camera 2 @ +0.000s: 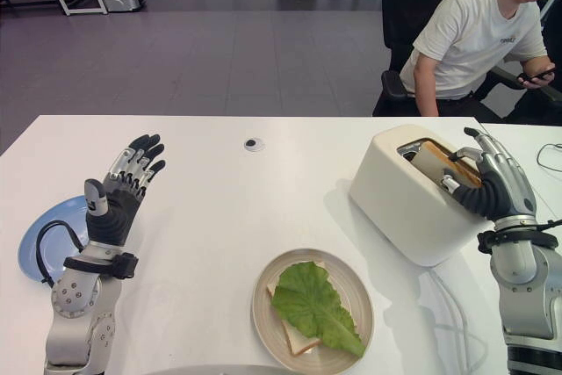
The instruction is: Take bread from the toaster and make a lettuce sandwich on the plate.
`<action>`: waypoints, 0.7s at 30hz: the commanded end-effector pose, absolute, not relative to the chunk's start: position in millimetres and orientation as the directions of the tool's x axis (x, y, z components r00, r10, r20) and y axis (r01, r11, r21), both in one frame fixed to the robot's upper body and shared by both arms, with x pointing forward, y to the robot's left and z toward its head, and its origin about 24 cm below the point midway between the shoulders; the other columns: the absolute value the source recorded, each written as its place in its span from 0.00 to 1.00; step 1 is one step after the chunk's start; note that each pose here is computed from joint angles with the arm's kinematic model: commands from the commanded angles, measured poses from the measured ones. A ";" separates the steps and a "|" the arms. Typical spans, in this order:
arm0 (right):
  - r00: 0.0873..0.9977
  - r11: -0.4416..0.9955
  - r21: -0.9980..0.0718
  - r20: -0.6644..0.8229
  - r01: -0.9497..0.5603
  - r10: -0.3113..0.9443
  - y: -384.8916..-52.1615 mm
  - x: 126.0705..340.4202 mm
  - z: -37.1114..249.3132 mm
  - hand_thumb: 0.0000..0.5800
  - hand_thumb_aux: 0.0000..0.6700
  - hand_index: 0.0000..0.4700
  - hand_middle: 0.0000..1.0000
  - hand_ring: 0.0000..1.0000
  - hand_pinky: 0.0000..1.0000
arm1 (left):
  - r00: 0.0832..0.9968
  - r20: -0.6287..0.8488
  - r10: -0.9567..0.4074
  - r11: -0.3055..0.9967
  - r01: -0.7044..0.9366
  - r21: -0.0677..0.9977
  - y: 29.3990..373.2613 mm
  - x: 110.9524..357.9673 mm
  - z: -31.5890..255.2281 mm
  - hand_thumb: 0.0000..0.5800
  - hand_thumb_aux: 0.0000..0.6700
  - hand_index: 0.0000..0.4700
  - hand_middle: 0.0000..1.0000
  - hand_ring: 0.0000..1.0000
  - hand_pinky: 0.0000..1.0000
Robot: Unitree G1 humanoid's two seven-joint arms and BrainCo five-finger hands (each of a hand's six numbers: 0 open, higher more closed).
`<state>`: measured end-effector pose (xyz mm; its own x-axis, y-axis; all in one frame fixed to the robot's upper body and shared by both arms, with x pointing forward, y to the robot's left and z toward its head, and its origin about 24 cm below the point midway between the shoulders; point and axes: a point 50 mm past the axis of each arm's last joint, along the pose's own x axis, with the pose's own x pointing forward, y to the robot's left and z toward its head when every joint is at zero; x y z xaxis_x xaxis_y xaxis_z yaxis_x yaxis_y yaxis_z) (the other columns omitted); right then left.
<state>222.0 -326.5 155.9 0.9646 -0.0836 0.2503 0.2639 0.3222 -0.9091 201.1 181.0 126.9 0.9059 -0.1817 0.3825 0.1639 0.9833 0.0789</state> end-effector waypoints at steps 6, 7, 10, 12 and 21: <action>0.924 0.585 -0.733 0.375 0.346 -0.076 -317.8 221.9 193.5 1.00 1.00 1.00 0.00 0.00 0.00 | 0.912 0.366 -0.185 0.983 0.165 0.086 179.6 199.3 124.5 0.00 0.00 0.00 0.00 0.00 0.00; 0.916 0.611 -0.706 0.393 0.358 -0.083 -318.9 222.2 200.7 1.00 1.00 1.00 0.00 0.00 0.00 | 0.912 0.366 -0.184 0.983 0.164 0.085 179.3 199.2 124.4 0.00 0.00 0.00 0.00 0.00 0.00; 0.899 0.661 -0.647 0.426 0.380 -0.101 -323.8 223.1 218.2 1.00 1.00 1.00 0.00 0.00 0.00 | 0.911 0.369 -0.183 0.983 0.164 0.083 178.0 199.0 124.4 0.00 0.00 0.00 0.00 0.00 0.00; 0.895 0.689 -0.619 0.434 0.378 -0.102 -324.9 224.3 226.9 1.00 1.00 1.00 0.00 0.00 0.00 | 0.911 0.370 -0.182 0.983 0.163 0.081 177.0 198.8 124.3 0.00 0.00 0.00 0.00 0.00 0.00; 0.901 0.868 -0.460 0.433 0.186 0.036 -295.1 221.0 257.1 1.00 1.00 1.00 0.00 0.00 0.00 | 0.909 0.375 -0.183 0.983 0.167 0.076 173.3 199.0 125.5 0.00 0.00 0.00 0.00 0.00 0.00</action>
